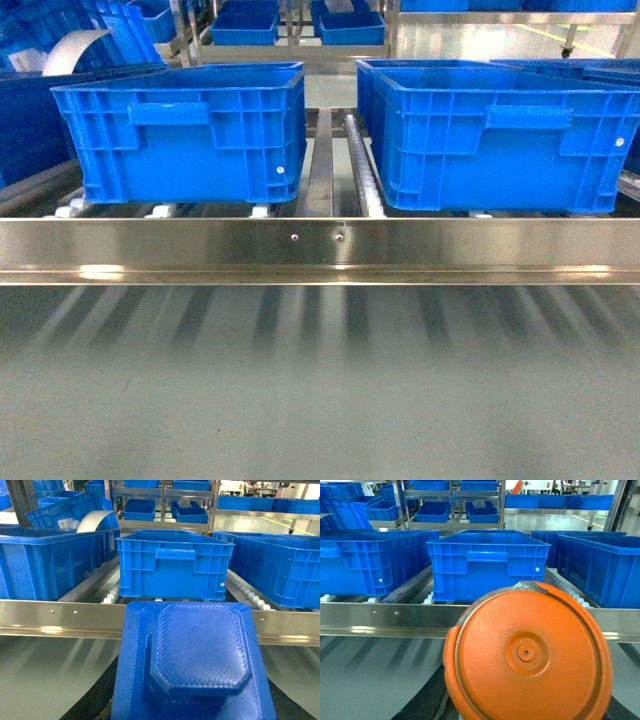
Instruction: Sort blue parts and orange caps into right shelf containers
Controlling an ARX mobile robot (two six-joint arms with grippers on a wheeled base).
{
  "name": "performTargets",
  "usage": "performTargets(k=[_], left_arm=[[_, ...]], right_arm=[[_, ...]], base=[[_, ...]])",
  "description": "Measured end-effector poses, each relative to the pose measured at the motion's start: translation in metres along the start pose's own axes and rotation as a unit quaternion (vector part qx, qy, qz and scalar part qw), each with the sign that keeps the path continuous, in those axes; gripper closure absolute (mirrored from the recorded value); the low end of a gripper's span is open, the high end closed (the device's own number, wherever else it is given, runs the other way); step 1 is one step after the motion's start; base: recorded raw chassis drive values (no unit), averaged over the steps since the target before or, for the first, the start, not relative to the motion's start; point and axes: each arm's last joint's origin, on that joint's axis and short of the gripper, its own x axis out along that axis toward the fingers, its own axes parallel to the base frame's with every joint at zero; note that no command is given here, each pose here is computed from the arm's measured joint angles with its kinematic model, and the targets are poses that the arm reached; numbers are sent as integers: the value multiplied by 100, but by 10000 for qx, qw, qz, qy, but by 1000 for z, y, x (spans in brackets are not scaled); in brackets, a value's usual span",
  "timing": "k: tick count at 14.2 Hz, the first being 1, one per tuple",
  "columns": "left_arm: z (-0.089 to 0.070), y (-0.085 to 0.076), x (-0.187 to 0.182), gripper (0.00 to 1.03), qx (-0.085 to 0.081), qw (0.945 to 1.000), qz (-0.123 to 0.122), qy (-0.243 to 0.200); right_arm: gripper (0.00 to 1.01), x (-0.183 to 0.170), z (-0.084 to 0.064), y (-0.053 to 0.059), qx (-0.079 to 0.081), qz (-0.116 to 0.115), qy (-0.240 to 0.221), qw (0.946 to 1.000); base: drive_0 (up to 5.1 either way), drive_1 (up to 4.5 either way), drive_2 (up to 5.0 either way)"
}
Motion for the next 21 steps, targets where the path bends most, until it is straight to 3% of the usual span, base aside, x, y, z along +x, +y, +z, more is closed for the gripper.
performTargets(k=[2, 21], left_arm=[[0, 0, 0, 61, 0, 10000, 0, 0], [0, 0, 0, 61, 2, 10000, 4, -2]], right_arm=[[57, 0, 0, 0, 0, 2, 0, 10000], [57, 0, 0, 0, 0, 2, -19, 10000]], base=[[0, 0, 0], [1, 430, -428]])
